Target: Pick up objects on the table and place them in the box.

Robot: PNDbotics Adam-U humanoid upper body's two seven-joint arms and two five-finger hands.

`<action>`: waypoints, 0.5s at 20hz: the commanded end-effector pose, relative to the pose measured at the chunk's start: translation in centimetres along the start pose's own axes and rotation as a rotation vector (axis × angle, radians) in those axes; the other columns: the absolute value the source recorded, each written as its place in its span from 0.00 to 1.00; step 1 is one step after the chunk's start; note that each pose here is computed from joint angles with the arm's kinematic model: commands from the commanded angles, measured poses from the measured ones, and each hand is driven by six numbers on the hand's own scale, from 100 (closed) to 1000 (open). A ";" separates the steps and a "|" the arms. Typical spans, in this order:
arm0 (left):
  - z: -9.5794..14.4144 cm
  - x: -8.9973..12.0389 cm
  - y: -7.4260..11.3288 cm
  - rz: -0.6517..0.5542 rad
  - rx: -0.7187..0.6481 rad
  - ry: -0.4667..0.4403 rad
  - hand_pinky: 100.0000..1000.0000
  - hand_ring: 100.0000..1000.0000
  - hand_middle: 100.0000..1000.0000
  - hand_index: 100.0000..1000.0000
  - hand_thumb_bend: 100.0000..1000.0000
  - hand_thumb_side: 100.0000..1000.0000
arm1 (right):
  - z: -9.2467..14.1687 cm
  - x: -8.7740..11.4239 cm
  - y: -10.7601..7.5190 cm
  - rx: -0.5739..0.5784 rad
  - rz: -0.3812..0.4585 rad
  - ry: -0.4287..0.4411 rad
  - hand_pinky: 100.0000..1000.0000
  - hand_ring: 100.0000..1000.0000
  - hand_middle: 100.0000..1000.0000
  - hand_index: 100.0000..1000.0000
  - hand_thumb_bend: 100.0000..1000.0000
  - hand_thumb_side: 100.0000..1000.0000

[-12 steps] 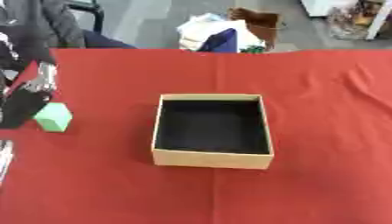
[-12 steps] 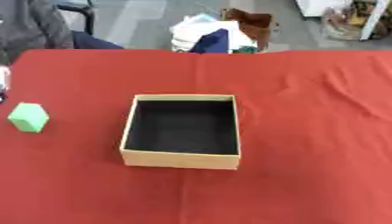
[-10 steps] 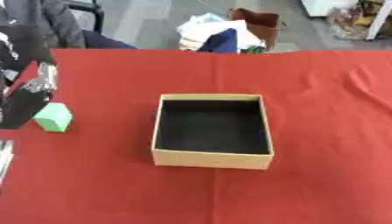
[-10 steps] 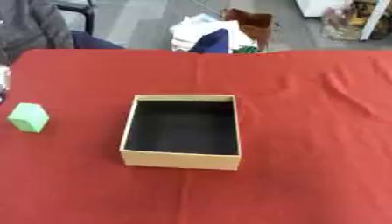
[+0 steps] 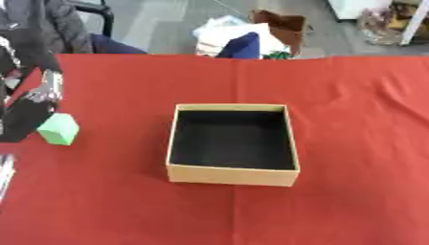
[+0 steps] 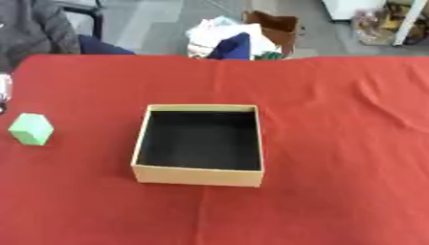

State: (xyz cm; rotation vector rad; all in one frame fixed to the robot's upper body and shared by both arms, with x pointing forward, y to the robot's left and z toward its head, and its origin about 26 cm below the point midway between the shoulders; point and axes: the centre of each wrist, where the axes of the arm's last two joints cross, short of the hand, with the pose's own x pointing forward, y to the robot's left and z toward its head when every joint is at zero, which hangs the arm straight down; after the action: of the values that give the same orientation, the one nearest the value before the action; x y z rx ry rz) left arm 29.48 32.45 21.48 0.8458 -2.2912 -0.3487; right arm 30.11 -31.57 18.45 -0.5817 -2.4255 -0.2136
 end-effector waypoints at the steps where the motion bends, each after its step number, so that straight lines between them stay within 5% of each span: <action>1: -0.5 0.4 0.9 -0.028 -0.002 -0.029 0.61 0.65 0.62 0.74 0.00 0.35 | -0.6 0.6 -0.3 0.009 0.012 -0.031 0.59 0.73 0.76 0.88 0.00 0.47; 10: -0.7 -0.1 1.4 -0.062 -0.068 -0.031 0.63 0.67 0.64 0.76 0.03 0.29 | -0.5 0.5 -0.3 0.003 0.012 -0.028 0.59 0.73 0.76 0.87 0.00 0.48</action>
State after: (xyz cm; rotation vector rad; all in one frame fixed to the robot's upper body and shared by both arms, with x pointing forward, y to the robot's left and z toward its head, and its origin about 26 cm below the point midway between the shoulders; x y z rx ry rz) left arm 29.50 32.98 21.48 0.8444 -2.2621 -0.4234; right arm 30.10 -31.58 18.44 -0.5821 -2.4252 -0.2141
